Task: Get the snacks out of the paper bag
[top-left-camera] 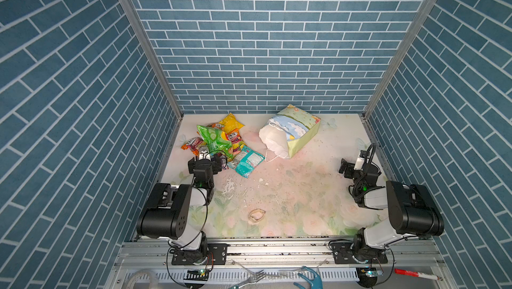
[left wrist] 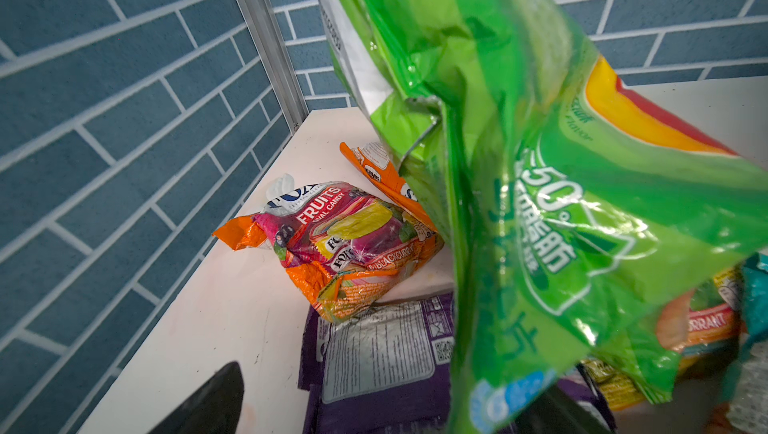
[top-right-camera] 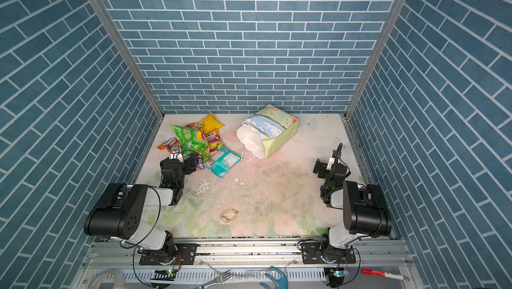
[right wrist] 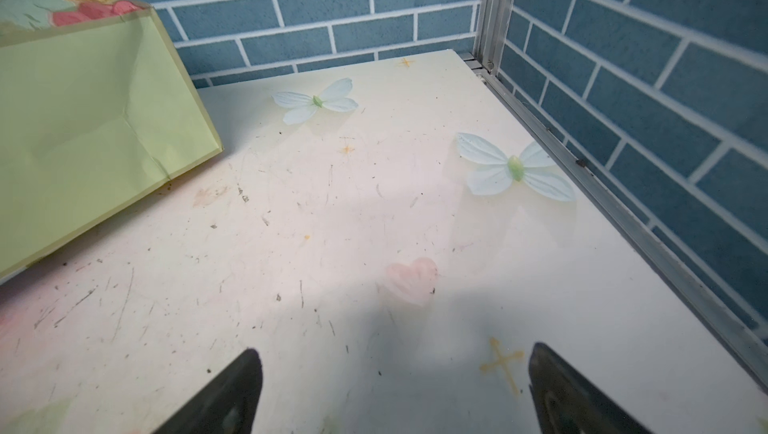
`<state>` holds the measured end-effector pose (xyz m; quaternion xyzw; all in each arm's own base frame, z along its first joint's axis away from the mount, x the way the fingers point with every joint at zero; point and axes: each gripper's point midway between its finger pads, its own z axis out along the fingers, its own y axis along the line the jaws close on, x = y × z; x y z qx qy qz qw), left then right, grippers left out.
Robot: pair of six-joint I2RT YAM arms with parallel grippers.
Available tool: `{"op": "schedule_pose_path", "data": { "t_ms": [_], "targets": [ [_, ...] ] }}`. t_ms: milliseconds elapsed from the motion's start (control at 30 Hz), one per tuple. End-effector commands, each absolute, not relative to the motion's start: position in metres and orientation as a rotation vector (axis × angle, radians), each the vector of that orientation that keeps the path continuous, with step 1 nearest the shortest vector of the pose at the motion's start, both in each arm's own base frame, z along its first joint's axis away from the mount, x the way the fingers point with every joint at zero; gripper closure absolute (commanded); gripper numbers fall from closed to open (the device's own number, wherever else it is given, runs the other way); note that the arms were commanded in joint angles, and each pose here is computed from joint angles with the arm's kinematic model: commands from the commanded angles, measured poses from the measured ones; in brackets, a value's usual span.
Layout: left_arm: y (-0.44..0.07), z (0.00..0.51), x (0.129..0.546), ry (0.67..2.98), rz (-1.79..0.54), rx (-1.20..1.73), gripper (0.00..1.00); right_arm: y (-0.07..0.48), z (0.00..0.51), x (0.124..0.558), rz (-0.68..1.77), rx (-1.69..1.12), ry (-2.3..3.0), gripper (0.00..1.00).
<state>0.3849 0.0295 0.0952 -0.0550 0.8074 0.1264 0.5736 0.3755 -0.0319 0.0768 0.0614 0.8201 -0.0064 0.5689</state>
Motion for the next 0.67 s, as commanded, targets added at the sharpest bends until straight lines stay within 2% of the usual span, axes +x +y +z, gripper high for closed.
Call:
{"op": "schedule_pose_path", "data": {
  "t_ms": [0,167,633],
  "targets": [
    [0.03,0.098,0.386,1.89,0.295,-0.136,0.0,-0.037,0.092,0.387,-0.055,0.142,1.89,0.01],
    [0.03,0.098,0.386,1.89,0.295,-0.136,0.0,-0.009,0.088,0.395,0.052,-0.02,1.946,0.01],
    [0.03,0.099,0.387,1.889,0.295,-0.136,0.0,-0.018,0.087,0.396,0.008,0.032,1.952,0.01]
  ]
}}
